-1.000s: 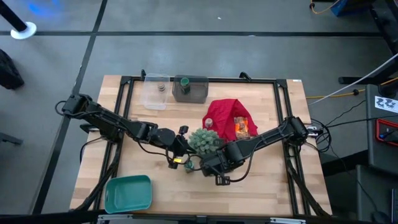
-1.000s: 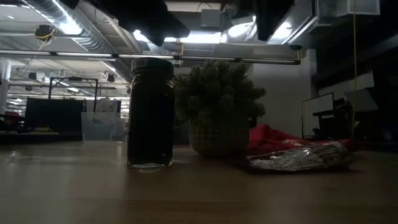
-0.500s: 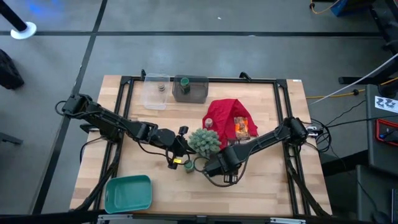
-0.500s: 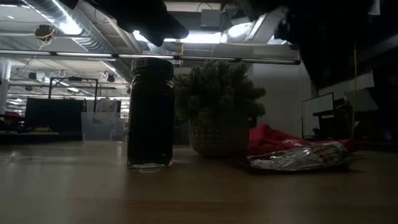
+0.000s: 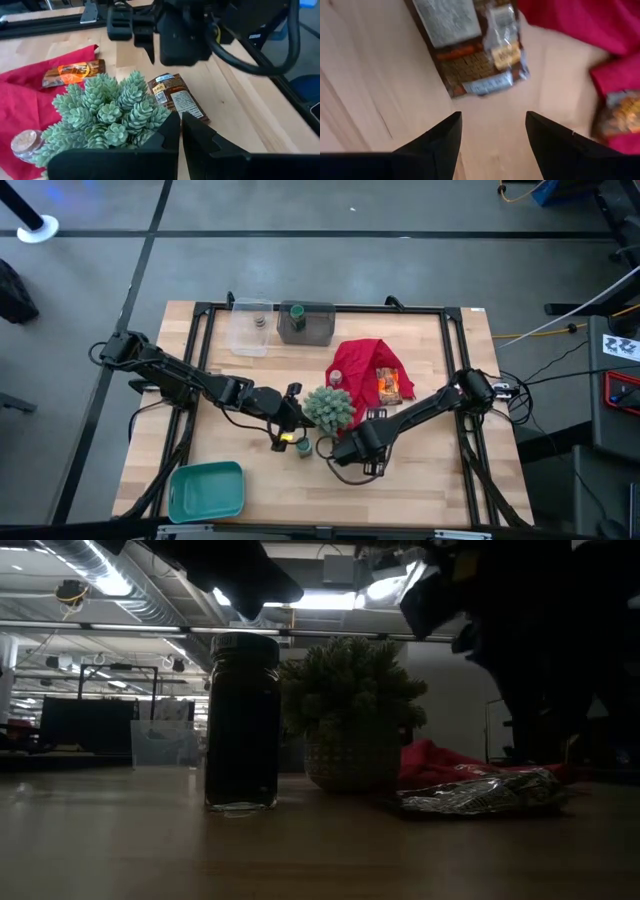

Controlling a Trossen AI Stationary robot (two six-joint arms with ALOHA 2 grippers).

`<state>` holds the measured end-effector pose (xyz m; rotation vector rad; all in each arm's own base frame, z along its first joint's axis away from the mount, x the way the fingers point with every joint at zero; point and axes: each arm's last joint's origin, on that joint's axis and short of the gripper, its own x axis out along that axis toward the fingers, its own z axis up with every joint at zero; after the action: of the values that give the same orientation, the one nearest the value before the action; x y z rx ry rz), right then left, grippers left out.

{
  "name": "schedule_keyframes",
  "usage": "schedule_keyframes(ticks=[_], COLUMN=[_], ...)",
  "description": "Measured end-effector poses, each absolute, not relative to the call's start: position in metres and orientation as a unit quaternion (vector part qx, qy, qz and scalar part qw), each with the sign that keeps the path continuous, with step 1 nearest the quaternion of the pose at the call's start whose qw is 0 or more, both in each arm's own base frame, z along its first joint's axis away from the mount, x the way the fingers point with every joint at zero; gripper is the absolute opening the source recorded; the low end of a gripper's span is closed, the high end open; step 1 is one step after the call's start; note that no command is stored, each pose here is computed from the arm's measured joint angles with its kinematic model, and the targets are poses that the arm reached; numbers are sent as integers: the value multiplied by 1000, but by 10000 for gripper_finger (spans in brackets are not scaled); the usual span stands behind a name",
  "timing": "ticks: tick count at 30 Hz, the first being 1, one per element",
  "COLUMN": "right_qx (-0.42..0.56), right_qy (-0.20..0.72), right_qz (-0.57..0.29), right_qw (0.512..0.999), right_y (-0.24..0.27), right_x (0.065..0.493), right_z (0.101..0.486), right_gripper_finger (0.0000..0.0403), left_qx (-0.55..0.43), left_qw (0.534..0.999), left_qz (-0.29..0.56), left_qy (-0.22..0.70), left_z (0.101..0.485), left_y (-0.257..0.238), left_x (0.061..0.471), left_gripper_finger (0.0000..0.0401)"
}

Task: Sort spices by type
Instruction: Put the bottom orange spice pack into the green bin

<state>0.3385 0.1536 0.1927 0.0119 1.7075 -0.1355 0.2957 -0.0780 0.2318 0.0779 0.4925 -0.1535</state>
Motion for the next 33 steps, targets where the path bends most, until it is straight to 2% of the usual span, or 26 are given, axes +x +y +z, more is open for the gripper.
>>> schedule_keyframes(ticks=[15,33], right_qx=[-8,-23], right_qy=[702,750], right_qz=[-34,13], right_qw=[711,661], right_y=[157,146], right_x=[352,366], right_z=[183,140], right_gripper_finger=[218,211], left_qx=[8,10], left_qw=[966,966], left_qz=[-68,-75], left_qy=[248,248], left_z=[231,231], left_y=[-78,-82], left_x=[296,294], left_gripper_finger=[6,6])
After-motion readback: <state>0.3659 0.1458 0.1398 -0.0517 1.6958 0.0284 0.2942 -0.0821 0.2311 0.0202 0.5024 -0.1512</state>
